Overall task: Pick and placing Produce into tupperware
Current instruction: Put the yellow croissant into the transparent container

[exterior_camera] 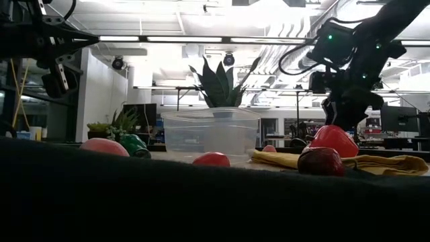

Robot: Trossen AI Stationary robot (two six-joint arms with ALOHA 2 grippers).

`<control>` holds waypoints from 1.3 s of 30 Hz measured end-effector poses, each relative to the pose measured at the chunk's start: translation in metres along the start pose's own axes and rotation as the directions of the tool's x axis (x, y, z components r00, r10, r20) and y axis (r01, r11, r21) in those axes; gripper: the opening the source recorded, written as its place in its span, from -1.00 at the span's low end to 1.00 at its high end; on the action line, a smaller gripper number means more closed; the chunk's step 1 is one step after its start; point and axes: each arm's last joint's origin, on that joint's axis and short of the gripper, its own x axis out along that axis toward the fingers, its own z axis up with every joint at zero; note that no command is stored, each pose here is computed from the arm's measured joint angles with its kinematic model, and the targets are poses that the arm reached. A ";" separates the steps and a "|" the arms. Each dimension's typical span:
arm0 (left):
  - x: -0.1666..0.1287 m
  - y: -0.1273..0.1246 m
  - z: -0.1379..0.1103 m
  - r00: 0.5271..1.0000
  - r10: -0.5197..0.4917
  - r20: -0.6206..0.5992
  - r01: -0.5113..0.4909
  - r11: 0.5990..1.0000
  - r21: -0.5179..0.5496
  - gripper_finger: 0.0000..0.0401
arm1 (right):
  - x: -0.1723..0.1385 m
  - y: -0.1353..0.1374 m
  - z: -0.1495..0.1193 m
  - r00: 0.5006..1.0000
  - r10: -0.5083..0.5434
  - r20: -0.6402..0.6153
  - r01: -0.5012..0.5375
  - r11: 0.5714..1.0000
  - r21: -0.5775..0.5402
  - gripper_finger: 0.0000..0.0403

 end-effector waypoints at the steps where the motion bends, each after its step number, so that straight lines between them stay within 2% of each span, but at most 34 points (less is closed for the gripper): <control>1: 0.000 0.000 0.000 1.000 0.000 0.000 0.000 1.000 0.000 -1.00 | 0.001 -0.001 0.001 1.000 -0.002 0.007 0.002 1.000 0.000 -0.05; 10: 0.000 0.000 0.000 1.000 -0.006 -0.010 0.006 1.000 0.000 -1.00 | 0.003 -0.012 0.002 1.000 -0.004 0.031 0.002 0.998 0.060 -0.02; 21: 0.000 0.000 -0.001 1.000 -0.014 -0.025 0.014 1.000 0.000 -1.00 | 0.003 -0.013 0.002 0.999 0.023 0.024 -0.024 0.999 0.041 0.29; 29: 0.000 0.000 -0.001 1.000 -0.014 -0.026 0.014 1.000 0.000 -1.00 | -0.007 -0.017 0.020 0.998 0.009 -0.056 -0.008 1.000 0.014 0.36; 33: 0.000 0.000 -0.001 1.000 -0.013 -0.025 0.013 1.000 0.000 -1.00 | 0.003 -0.022 0.019 0.987 0.043 -0.156 -0.038 0.999 0.035 0.35; 39: 0.000 0.000 -0.001 1.000 -0.013 -0.025 0.013 1.000 -0.004 -1.00 | 0.016 -0.025 0.024 0.975 0.100 -0.201 -0.096 0.995 0.028 0.35</control>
